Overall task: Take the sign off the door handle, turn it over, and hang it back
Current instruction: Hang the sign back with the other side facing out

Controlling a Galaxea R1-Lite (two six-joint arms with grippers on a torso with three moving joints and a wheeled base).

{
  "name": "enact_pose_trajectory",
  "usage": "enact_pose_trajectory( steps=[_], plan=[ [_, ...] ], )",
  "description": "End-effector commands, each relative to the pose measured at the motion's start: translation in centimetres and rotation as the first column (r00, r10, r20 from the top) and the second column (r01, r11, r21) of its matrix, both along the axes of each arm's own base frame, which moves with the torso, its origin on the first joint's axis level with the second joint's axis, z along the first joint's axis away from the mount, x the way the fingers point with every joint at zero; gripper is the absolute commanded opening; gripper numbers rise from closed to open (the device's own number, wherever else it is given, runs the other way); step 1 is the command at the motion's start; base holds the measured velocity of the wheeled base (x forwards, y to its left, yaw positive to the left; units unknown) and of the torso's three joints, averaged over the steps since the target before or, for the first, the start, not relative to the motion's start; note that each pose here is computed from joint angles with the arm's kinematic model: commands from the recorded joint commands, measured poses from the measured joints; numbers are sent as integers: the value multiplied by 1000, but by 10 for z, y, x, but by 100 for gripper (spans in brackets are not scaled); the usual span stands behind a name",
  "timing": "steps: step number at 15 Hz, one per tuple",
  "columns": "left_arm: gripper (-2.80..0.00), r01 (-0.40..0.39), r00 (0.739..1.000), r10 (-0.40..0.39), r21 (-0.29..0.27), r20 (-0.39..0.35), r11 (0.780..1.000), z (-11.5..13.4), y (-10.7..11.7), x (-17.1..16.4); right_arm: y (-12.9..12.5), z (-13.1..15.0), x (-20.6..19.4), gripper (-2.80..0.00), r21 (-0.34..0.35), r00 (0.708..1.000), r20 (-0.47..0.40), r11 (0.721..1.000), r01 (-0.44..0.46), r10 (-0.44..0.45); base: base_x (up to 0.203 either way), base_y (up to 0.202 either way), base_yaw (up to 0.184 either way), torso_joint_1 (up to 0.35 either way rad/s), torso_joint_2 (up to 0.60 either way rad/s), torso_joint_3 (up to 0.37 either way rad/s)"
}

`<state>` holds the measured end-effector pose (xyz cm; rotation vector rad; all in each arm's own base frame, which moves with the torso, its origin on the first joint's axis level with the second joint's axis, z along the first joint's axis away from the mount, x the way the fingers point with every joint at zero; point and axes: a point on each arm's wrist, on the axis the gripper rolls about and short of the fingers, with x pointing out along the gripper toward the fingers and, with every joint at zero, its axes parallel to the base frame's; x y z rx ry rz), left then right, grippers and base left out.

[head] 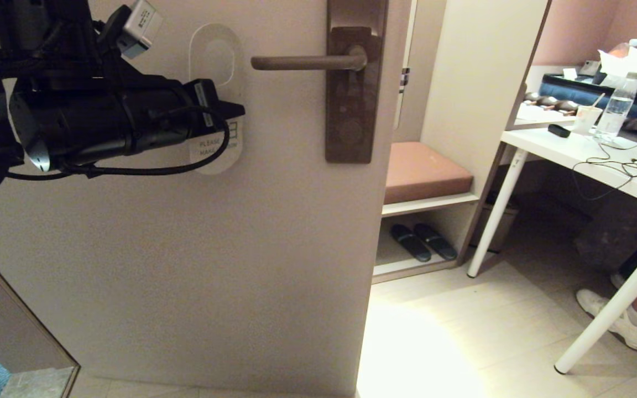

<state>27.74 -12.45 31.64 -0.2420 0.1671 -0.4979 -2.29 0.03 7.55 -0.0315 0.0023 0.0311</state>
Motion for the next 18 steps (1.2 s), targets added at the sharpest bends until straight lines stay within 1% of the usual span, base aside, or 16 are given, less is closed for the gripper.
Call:
enact_pose_trajectory(
  steps=[1, 6, 9, 14, 18],
  plan=[
    [-280, 1, 1000, -1, 2, -5, 1000, -2, -3, 7, 0, 0, 0, -280, -1, 1000, -2, 1000, 0, 0, 0, 0, 0, 0, 0, 0],
    [-280, 20, 1000, -19, 12, -10, 1000, -6, -8, 15, 0, 0, 0, -280, -1, 1000, -2, 1000, -1, 1, 0, 0, 0, 0, 0, 0],
    [-280, 20, 1000, -20, 9, -2, 1000, -4, -10, 19, 0, 0, 0, -280, -1, 1000, -2, 1000, -1, 1, 0, 0, 0, 0, 0, 0],
    [-280, 22, 1000, -21, 13, -12, 1000, -8, -13, 24, 0, 0, 0, -280, -1, 1000, -2, 1000, -1, 1, 0, 0, 0, 0, 0, 0],
    [-280, 28, 1000, -28, 7, 2, 1000, -4, -16, 27, 0, 0, 0, -280, -1, 1000, -2, 1000, -1, 1, 0, 0, 0, 0, 0, 0]
  ],
)
